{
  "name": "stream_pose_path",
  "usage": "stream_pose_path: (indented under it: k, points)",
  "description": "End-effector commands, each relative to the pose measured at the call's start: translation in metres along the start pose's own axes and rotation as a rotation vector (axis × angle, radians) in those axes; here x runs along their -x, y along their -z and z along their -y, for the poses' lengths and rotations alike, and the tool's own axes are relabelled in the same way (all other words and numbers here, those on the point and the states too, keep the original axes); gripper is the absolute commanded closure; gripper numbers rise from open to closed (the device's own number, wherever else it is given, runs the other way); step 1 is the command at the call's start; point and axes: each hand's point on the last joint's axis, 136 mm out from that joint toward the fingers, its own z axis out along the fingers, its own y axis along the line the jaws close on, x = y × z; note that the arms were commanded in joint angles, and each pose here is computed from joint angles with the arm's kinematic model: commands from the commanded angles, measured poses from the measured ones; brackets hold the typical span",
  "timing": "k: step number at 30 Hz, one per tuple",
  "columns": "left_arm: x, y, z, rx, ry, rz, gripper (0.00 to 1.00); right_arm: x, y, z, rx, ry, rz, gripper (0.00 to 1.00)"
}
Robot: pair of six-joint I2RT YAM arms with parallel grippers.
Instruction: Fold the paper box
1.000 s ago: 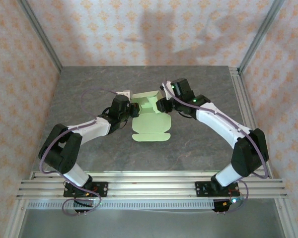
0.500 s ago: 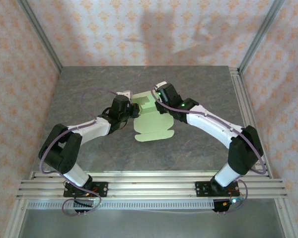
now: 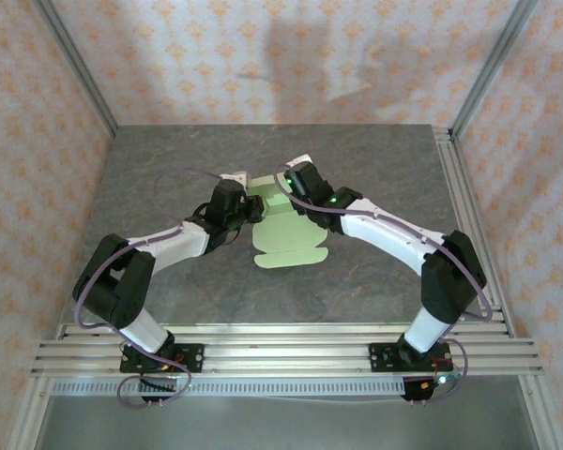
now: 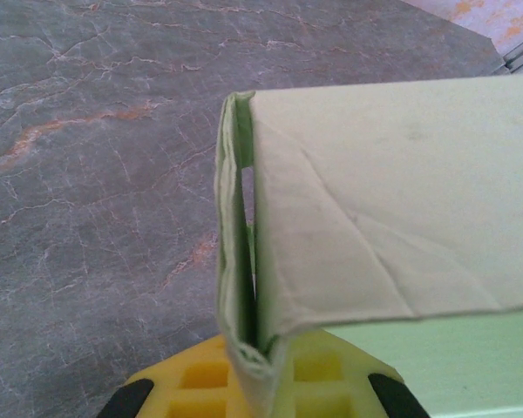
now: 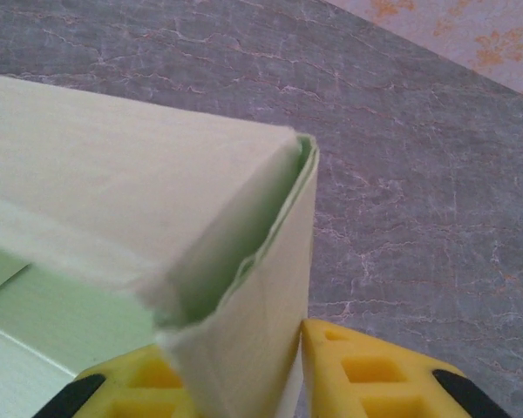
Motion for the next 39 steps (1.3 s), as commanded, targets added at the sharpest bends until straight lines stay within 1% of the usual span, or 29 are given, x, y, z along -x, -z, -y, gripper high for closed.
stream_pose_path:
  k: [1, 3, 8, 12, 15, 19, 23, 27, 30, 33, 36, 37, 38, 39]
  points:
    - [0.023, 0.007, 0.020, -0.060, -0.010, 0.062, 1.00, 0.015, 0.005, 0.002, -0.008, -0.034, 0.040, 0.71]
    - [0.023, 0.007, 0.020, -0.061, -0.008, 0.063, 1.00, 0.014, 0.005, 0.003, -0.014, -0.032, 0.037, 0.70]
    - [0.023, 0.007, 0.021, -0.067, -0.002, 0.065, 1.00, 0.012, 0.001, 0.013, -0.103, -0.033, 0.024, 0.72]
    - [0.024, 0.006, 0.022, -0.073, 0.003, 0.065, 1.00, 0.017, 0.002, 0.013, -0.230, -0.011, 0.051, 0.75]
    - [0.024, 0.006, 0.023, -0.076, 0.005, 0.065, 1.00, 0.018, 0.002, 0.012, -0.312, -0.020, 0.068, 0.76]
    - [0.024, 0.007, 0.023, -0.077, 0.003, 0.063, 1.00, 0.020, 0.002, 0.006, -0.407, 0.011, 0.091, 0.77]
    - [0.024, 0.007, 0.023, -0.076, 0.002, 0.063, 1.00, 0.025, 0.004, 0.002, -0.499, 0.054, 0.119, 0.84]
    - [0.025, 0.007, 0.023, -0.075, 0.003, 0.062, 1.00, 0.025, 0.001, 0.000, -0.544, 0.072, 0.128, 0.96]
    - [0.024, 0.007, 0.023, -0.073, 0.005, 0.061, 1.00, 0.024, -0.001, 0.002, -0.593, 0.091, 0.129, 0.99]
    - [0.024, 0.007, 0.023, -0.073, 0.006, 0.061, 1.00, 0.022, -0.005, 0.002, -0.621, 0.099, 0.132, 0.98]
    - [0.024, 0.007, 0.023, -0.073, 0.007, 0.060, 1.00, 0.019, -0.009, 0.001, -0.629, 0.095, 0.134, 0.88]
    - [0.024, 0.008, 0.022, -0.071, 0.006, 0.063, 1.00, 0.019, -0.009, 0.000, -0.629, 0.094, 0.135, 0.87]
    - [0.023, 0.008, 0.022, -0.071, 0.006, 0.059, 1.00, 0.018, -0.010, 0.000, -0.627, 0.091, 0.135, 0.89]
    - [0.024, 0.008, 0.022, -0.069, 0.004, 0.059, 1.00, 0.017, -0.011, -0.001, -0.624, 0.091, 0.135, 0.99]
